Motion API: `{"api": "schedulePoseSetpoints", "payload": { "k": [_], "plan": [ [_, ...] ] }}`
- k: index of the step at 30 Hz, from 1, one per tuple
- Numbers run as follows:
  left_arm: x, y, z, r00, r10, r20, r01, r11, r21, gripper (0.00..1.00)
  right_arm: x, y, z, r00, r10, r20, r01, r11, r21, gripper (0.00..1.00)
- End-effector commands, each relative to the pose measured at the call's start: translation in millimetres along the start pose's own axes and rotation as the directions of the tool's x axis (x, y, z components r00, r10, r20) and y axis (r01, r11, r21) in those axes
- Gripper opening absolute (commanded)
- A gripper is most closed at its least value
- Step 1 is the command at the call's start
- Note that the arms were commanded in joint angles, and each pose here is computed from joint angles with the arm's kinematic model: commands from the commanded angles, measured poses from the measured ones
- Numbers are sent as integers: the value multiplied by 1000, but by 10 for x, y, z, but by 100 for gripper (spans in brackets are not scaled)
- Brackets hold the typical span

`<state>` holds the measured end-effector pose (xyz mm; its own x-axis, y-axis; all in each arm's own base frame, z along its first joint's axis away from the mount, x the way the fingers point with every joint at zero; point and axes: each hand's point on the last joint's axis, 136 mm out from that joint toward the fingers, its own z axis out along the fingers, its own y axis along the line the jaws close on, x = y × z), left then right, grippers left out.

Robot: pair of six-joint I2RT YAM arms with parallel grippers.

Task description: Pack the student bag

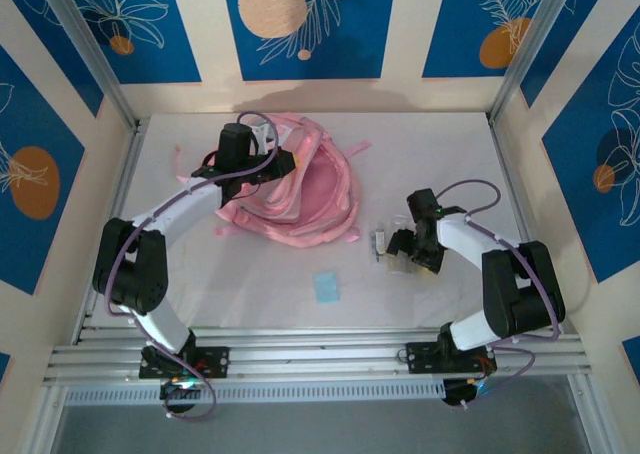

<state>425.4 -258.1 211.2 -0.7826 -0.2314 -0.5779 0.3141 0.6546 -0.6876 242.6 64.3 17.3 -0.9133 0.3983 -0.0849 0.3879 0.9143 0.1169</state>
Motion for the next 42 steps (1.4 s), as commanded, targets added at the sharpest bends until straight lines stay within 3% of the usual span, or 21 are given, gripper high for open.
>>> {"api": "schedulePoseSetpoints", "payload": {
  "k": [1,5,9,14,27,36,42],
  "plan": [
    [-101,-270,-147,999,19,30,-21,997,79,0,133,-10,72,999,-11,-52,13,999,35,75],
    [-99,-260,-146,999,17,32,-19,997,75,0,188,19,117,997,-18,-72,20,999,29,61],
    [-88,-250,-131,1000,13,28,-15,997,75,0,200,20,128,998,-14,-69,16,999,29,56],
    [-85,-244,-135,1000,14,24,-16,997,70,0,184,8,111,998,-17,-57,19,999,28,37],
    [-104,-241,-113,1000,17,21,-18,998,67,0,107,43,-29,1000,-23,-20,23,1000,-1,23],
    [-114,-250,-117,1000,19,22,-21,998,67,0,86,61,-68,999,-25,-21,25,999,-26,0],
    [-125,-235,-101,999,21,27,-22,998,62,0,49,80,-234,1000,-24,8,25,998,-53,0]
  ]
}}
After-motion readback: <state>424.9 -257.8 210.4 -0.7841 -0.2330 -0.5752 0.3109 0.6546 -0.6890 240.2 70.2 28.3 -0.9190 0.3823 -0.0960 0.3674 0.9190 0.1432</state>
